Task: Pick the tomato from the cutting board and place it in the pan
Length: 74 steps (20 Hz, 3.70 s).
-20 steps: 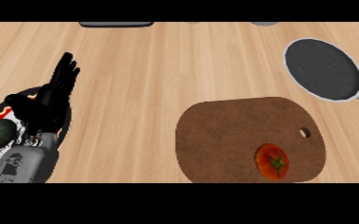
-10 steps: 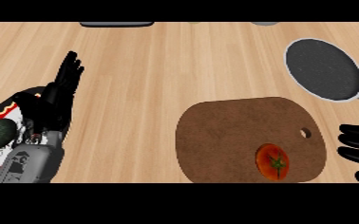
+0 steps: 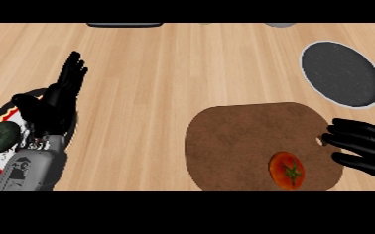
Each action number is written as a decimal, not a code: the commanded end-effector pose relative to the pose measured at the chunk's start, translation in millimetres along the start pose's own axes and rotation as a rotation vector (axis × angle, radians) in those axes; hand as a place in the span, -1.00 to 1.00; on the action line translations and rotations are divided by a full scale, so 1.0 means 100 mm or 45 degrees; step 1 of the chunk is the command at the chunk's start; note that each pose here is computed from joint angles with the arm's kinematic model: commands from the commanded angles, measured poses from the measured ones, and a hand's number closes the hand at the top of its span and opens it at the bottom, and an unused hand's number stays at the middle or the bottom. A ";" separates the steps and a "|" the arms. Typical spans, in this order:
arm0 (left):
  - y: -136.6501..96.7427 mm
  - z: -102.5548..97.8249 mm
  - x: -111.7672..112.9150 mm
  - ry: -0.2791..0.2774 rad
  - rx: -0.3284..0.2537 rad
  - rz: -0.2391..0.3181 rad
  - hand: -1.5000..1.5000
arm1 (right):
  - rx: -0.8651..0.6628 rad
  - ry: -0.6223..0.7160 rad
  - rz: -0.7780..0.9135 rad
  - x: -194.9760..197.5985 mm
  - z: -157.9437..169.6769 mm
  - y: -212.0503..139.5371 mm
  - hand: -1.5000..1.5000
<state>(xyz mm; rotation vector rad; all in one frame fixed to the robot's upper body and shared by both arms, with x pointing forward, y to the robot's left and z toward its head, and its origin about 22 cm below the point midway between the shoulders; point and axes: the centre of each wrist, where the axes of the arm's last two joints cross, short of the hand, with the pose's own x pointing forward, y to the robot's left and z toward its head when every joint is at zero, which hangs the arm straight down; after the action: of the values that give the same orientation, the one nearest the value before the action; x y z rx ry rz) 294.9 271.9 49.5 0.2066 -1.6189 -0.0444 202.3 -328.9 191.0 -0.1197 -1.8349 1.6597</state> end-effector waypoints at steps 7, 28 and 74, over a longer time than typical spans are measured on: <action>0.04 -0.02 -0.10 -0.002 0.011 -0.020 0.00 | 0.174 -0.003 0.009 -0.23 -0.32 0.37 -1.00; 0.07 -0.06 0.04 0.012 0.007 0.000 0.00 | 0.319 0.162 0.333 -0.07 -0.50 0.84 -1.00; -0.07 -0.03 0.04 -0.018 -0.022 0.016 0.00 | -0.384 1.509 0.128 -0.46 -1.49 0.73 1.00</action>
<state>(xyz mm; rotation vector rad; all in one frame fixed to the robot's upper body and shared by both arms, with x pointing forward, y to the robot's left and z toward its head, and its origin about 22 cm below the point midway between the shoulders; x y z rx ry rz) 295.4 271.0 50.0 0.2032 -1.6280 -0.0464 272.0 -226.4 70.0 -0.8807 -1.0933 1.2173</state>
